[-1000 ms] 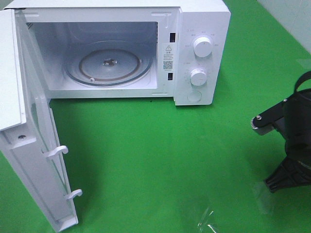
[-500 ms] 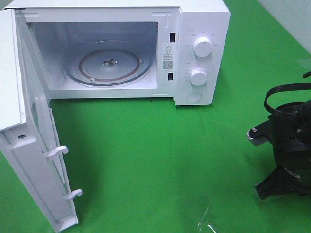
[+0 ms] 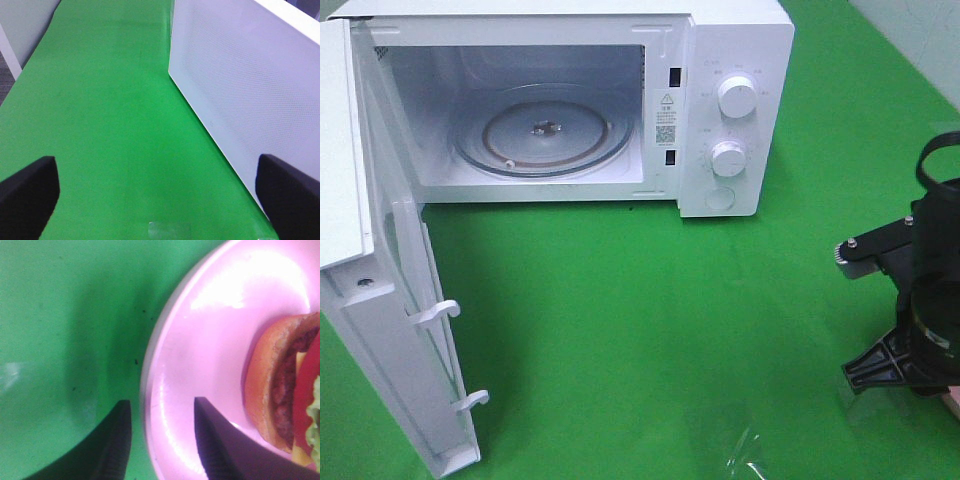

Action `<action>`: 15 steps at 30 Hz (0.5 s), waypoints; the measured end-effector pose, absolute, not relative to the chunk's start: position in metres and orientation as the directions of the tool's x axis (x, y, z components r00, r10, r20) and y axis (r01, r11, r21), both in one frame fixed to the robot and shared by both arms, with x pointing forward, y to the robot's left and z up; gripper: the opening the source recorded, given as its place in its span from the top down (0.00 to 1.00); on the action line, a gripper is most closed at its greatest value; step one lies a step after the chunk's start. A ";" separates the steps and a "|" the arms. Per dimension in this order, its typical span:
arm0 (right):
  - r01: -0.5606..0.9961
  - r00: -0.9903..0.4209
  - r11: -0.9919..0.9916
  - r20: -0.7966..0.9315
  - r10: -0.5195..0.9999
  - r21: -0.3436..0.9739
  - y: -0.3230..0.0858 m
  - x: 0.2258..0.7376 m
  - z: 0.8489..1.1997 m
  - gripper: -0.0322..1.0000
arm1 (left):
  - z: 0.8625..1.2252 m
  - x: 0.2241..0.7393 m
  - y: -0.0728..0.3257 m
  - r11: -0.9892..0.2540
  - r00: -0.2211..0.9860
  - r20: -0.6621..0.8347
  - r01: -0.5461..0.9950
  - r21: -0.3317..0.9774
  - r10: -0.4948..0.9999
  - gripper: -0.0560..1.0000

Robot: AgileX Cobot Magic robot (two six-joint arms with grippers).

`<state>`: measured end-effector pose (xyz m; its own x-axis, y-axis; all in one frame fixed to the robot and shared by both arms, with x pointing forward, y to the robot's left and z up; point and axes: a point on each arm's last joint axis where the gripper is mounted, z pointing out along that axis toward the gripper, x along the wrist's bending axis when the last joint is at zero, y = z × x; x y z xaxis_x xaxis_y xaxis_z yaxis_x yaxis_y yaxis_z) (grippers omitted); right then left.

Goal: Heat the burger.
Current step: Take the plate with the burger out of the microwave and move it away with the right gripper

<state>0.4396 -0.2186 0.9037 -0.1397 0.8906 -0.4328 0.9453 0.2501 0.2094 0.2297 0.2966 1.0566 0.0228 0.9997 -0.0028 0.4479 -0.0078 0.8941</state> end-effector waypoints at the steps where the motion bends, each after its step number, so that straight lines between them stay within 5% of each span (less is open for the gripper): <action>1: 0.945 -0.140 0.250 -0.433 0.891 0.209 -0.219 0.440 0.904 0.54 | 1.057 0.230 0.297 -0.008 0.023 -0.003 0.448 0.894 1.000 0.01; 15: 0.880 -0.257 0.341 -0.271 0.928 0.332 -0.219 0.418 0.963 0.47 | 1.057 0.230 0.297 -0.008 0.023 -0.003 0.448 0.894 1.000 0.01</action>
